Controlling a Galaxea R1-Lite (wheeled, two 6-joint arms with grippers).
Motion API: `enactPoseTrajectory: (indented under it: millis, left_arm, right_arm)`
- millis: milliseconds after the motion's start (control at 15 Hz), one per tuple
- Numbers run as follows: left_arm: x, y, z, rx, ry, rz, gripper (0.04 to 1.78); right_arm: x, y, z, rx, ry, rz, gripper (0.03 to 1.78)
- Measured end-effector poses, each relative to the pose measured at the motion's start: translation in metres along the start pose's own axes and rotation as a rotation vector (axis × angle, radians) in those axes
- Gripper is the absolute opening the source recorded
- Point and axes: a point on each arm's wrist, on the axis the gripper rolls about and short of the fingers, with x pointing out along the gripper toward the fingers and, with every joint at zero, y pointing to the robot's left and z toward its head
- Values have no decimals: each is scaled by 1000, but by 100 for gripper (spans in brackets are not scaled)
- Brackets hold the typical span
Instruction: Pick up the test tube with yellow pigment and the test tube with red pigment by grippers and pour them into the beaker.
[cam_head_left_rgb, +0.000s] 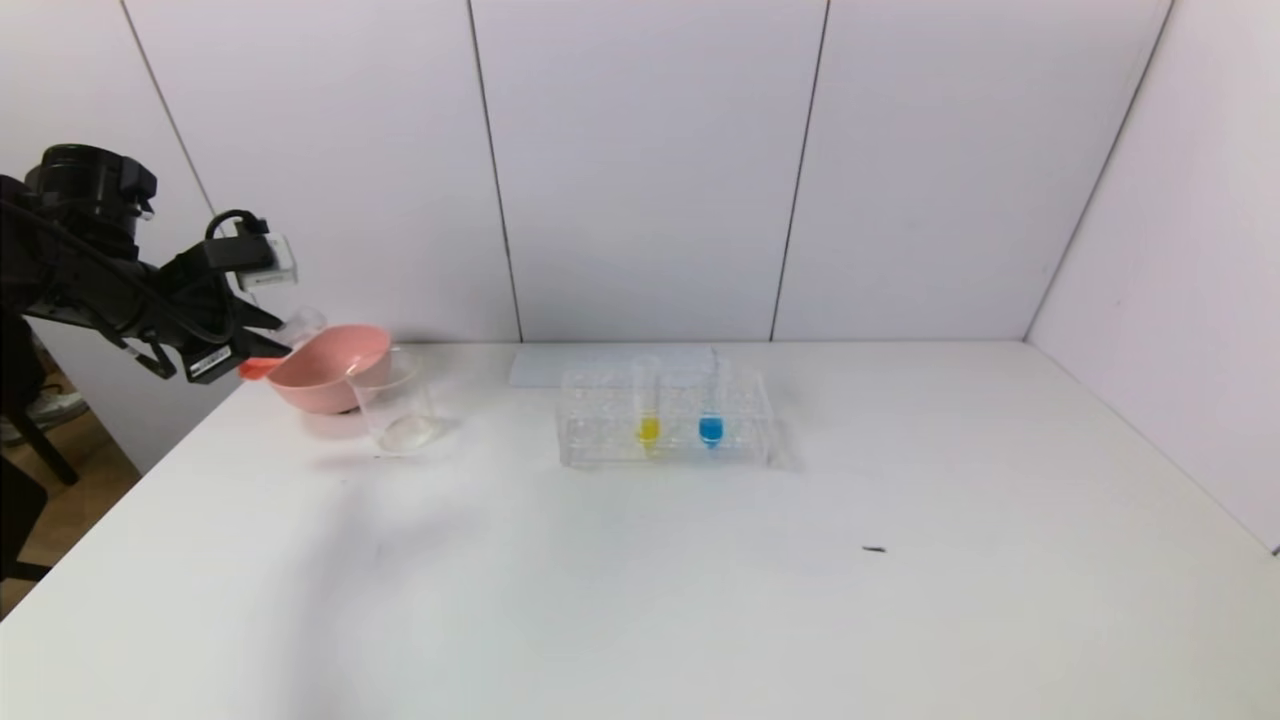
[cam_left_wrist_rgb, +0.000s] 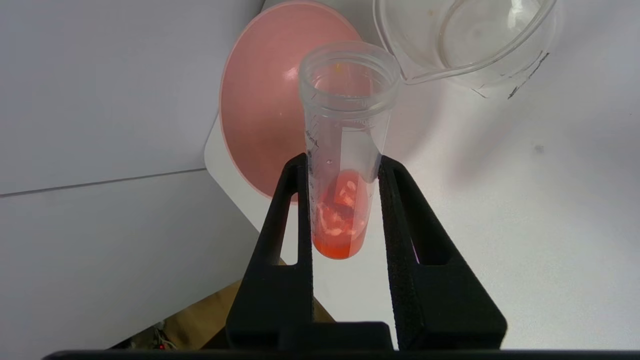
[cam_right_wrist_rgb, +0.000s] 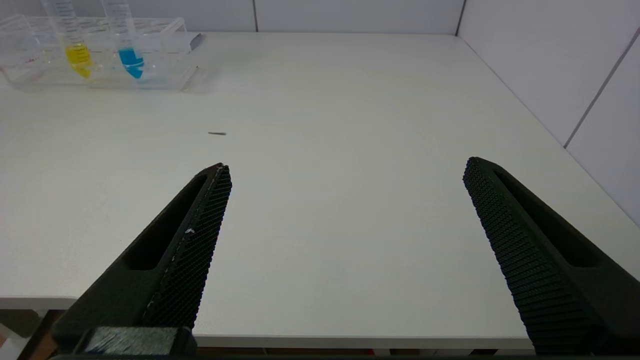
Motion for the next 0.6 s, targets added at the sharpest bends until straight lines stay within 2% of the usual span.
enactPoseTrajectory:
  millis: [267,600]
  left_arm:
    - [4,-1,8,28,4,-12,44]
    - [3,-4,13,30,44,-77,44]
  right_arm:
    - [0,0,0,0,0,0,170]
    - [0,0,0,0,0,0,170]
